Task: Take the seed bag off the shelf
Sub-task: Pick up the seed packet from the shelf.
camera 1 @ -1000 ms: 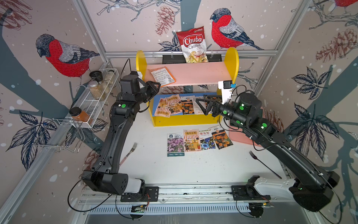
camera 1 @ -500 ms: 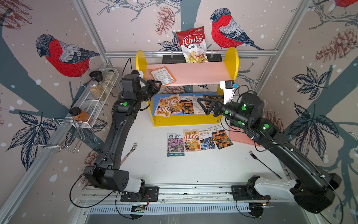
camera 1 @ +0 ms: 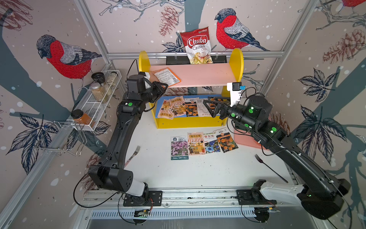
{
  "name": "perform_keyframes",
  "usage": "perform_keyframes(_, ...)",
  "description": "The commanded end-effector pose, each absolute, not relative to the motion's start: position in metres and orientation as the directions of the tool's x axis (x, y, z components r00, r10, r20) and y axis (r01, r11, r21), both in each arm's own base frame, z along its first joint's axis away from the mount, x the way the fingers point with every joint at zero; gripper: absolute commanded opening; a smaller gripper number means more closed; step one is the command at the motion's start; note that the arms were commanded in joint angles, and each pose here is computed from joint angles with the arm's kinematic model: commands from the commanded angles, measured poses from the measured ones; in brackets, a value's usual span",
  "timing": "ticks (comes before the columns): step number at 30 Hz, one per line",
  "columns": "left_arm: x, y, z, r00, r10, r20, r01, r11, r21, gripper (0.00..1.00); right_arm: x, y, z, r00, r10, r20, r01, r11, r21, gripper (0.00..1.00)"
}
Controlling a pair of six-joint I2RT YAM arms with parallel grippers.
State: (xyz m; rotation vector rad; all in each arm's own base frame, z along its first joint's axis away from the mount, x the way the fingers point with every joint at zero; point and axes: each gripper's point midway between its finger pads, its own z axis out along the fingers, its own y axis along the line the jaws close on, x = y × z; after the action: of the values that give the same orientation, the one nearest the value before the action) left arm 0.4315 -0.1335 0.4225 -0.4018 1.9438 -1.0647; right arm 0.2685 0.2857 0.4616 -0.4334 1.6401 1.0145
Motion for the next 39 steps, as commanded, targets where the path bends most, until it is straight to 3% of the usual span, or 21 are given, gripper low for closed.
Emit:
perform_keyframes(1,0.438,-0.132,0.435,-0.541,-0.632,-0.555,0.151,0.576,-0.804,0.2,0.267,0.286,0.467,-0.321,0.238,-0.917,-0.734,0.549,0.4,1.0)
perform_keyframes(9,0.438,-0.133,0.436,-0.545,-0.627,-0.556,0.158,0.575,-0.803,0.0,0.268,0.287,0.465,-0.326,0.234,-0.916,-0.734,0.549,0.401,1.0)
perform_keyframes(31,0.376,-0.149,0.444,-0.601,-0.445,-0.663,0.338,0.611,-0.716,0.0,0.255,0.285,0.463,-0.315,0.203,-0.927,-0.77,0.517,0.374,1.0)
perform_keyframes(39,0.34,-0.15,0.418,-0.665,-0.343,-0.663,0.347,0.644,-0.681,0.0,0.233,0.275,0.46,-0.287,0.138,-0.948,-0.804,0.503,0.317,1.0)
